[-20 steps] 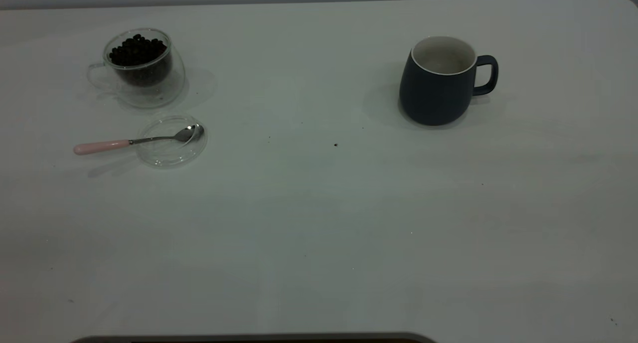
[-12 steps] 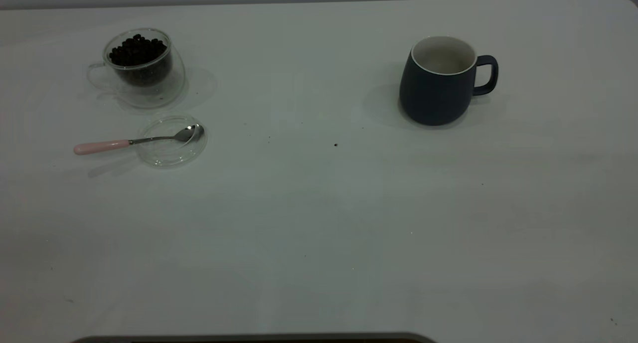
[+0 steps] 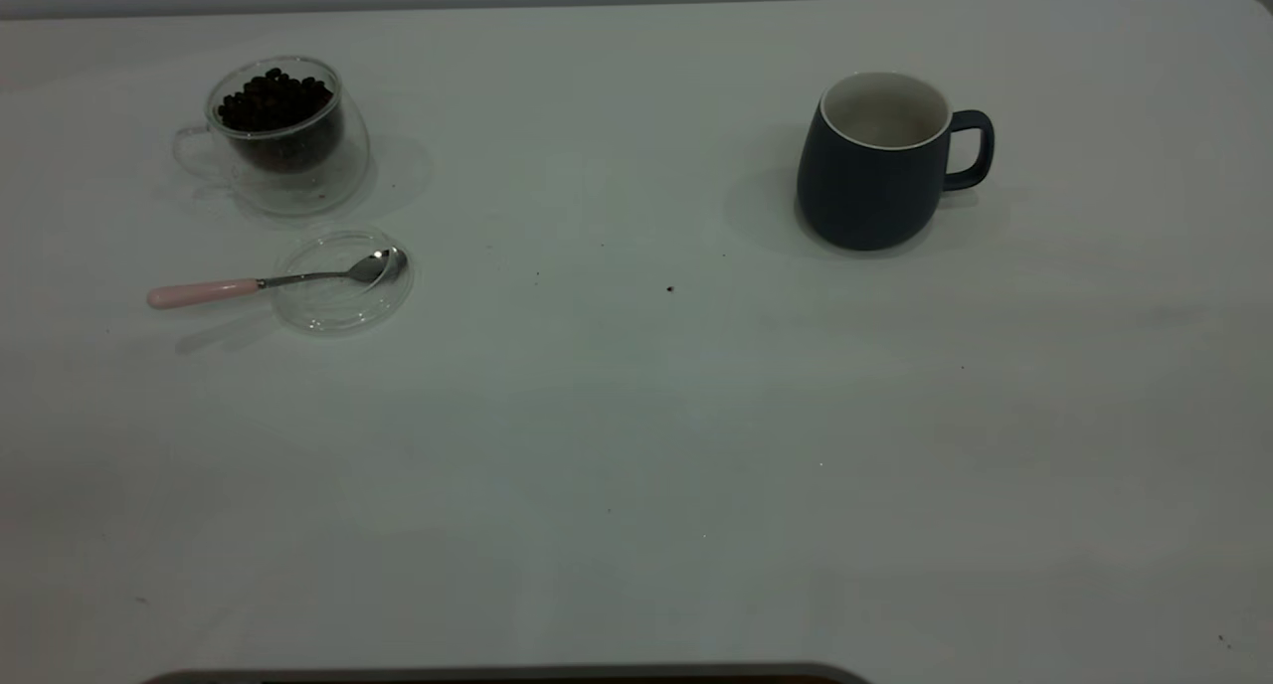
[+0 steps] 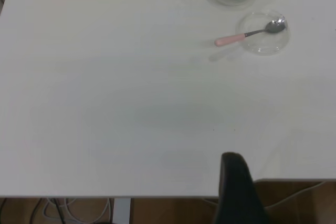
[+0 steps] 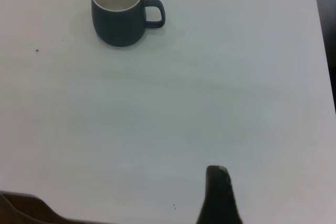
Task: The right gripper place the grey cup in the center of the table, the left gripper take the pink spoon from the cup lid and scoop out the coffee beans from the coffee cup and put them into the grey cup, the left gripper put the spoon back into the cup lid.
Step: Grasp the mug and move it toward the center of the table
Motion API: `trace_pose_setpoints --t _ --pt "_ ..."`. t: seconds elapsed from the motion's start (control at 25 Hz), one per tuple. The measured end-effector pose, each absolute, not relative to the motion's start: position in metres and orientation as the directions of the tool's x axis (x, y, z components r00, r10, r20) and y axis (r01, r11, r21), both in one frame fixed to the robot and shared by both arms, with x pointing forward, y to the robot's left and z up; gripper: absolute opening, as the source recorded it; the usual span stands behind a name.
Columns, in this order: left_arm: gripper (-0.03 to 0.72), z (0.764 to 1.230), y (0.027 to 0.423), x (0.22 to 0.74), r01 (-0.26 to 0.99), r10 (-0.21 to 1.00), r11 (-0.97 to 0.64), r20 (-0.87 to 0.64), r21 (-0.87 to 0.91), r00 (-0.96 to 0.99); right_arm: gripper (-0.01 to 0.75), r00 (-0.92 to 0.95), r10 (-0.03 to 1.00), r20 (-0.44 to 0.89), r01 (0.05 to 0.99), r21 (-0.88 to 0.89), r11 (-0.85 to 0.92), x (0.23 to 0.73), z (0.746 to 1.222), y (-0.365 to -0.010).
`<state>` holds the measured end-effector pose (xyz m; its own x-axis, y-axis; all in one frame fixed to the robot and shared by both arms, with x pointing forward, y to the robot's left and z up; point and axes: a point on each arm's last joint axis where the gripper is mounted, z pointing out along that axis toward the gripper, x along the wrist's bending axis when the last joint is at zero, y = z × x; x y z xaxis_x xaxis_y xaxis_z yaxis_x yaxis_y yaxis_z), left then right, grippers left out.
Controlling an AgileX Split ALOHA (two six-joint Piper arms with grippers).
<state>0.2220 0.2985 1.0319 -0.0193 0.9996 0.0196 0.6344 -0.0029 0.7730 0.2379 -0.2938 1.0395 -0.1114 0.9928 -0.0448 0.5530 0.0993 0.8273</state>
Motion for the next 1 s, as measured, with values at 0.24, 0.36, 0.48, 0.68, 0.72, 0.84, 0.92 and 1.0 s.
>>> trace_pose_setpoints --t 0.24,0.36,0.48,0.68,0.72,0.84,0.92,1.0 --pt "0.513 1.032 0.298 0.222 0.634 1.000 -0.004 0.020 0.773 -0.019 0.588 -0.111 0.993 -0.045 0.553 0.827 0.099 0.238 1.039 -0.294" --pt "0.513 1.032 0.298 0.222 0.634 1.000 -0.004 0.020 0.773 -0.019 0.588 -0.111 0.993 -0.045 0.553 0.827 0.099 0.238 1.039 -0.294" --pt "0.513 1.032 0.298 0.222 0.634 1.000 -0.004 0.020 0.773 -0.019 0.588 -0.111 0.993 -0.045 0.553 0.827 0.099 0.238 1.039 -0.294" --pt "0.513 1.032 0.298 0.222 0.634 1.000 -0.004 0.020 0.773 -0.019 0.588 -0.089 0.996 -0.018 0.553 0.831 0.064 0.238 1.040 -0.294" --pt "0.513 1.032 0.298 0.222 0.634 1.000 -0.004 0.020 0.773 -0.019 0.588 -0.087 0.996 -0.020 0.554 0.830 0.065 0.238 1.042 -0.294" --pt "0.513 1.032 0.298 0.222 0.634 1.000 -0.004 0.020 0.773 -0.019 0.588 -0.087 0.995 -0.042 0.568 0.819 0.084 0.246 1.061 -0.295" --pt "0.513 1.032 0.298 0.222 0.634 1.000 -0.004 0.020 0.773 -0.019 0.588 -0.099 0.993 -0.066 0.615 0.780 0.113 0.262 1.076 -0.296" --pt "0.513 1.032 0.298 0.222 0.634 1.000 -0.004 0.020 0.773 -0.019 0.588 -0.117 0.987 -0.108 0.669 0.726 0.158 0.286 1.089 -0.298"
